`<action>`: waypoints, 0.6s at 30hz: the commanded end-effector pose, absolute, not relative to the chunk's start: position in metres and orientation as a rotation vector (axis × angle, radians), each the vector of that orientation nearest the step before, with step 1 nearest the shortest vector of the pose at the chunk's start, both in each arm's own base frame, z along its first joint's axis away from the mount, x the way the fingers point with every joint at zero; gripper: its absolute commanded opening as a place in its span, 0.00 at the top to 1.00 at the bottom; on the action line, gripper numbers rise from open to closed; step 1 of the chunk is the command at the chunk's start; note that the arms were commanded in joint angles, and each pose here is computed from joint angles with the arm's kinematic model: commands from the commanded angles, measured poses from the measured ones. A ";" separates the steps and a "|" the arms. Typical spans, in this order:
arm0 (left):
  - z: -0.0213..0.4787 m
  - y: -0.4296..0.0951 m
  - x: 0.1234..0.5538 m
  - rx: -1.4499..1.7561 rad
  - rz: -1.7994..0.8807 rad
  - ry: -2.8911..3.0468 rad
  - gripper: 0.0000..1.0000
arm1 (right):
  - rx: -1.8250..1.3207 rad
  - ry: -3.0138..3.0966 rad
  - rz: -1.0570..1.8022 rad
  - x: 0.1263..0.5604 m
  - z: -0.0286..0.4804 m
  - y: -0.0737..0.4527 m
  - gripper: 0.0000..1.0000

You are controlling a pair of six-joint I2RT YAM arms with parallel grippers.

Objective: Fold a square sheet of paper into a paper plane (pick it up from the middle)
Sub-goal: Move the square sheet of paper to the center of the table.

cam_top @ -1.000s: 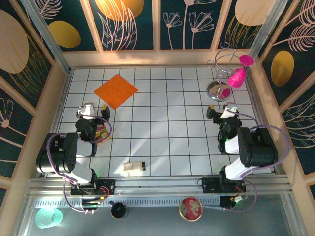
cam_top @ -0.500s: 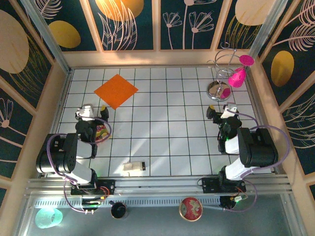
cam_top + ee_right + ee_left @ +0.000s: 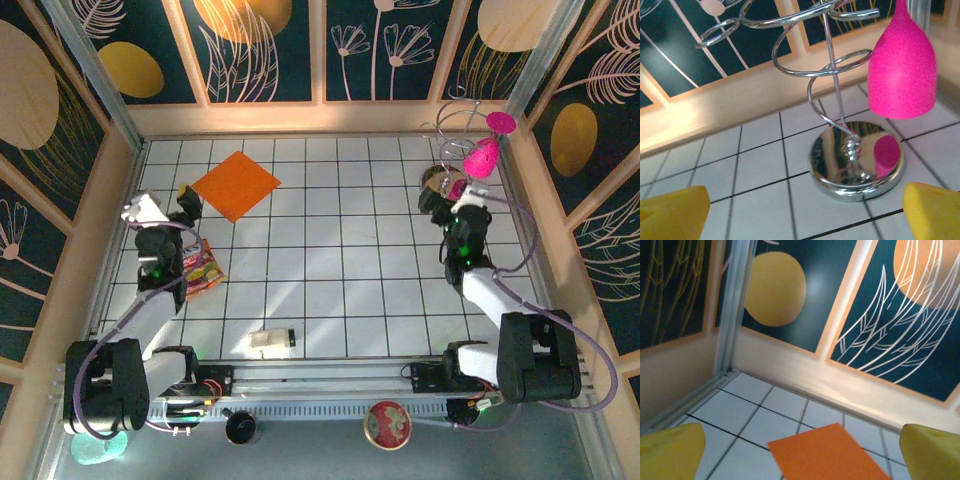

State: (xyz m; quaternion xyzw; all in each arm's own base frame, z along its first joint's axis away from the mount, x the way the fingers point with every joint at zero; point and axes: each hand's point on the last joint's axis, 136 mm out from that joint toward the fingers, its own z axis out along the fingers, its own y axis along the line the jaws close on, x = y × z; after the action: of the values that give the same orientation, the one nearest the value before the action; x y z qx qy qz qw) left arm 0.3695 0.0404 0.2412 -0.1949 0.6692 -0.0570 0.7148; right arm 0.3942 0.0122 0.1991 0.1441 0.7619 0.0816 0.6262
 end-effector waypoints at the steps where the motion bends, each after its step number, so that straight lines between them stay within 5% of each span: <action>1: 0.208 0.023 0.383 -0.538 -0.313 1.689 0.01 | 0.515 1.946 0.220 0.392 0.170 0.030 0.01; 8: 0.197 -0.021 0.421 -0.546 -0.662 1.799 0.02 | 0.394 2.031 0.525 0.406 0.173 0.113 0.01; 18: 0.122 -0.031 0.496 -0.810 -0.706 2.068 0.29 | 0.415 2.178 0.633 0.430 0.134 0.152 0.08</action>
State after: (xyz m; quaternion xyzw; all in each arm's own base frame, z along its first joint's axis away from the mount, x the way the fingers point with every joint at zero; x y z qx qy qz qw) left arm 0.4855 -0.0260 0.1407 -0.2859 0.7964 -0.2852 0.4503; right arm 0.4257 0.1385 0.1318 0.1578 0.8624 0.2294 0.4227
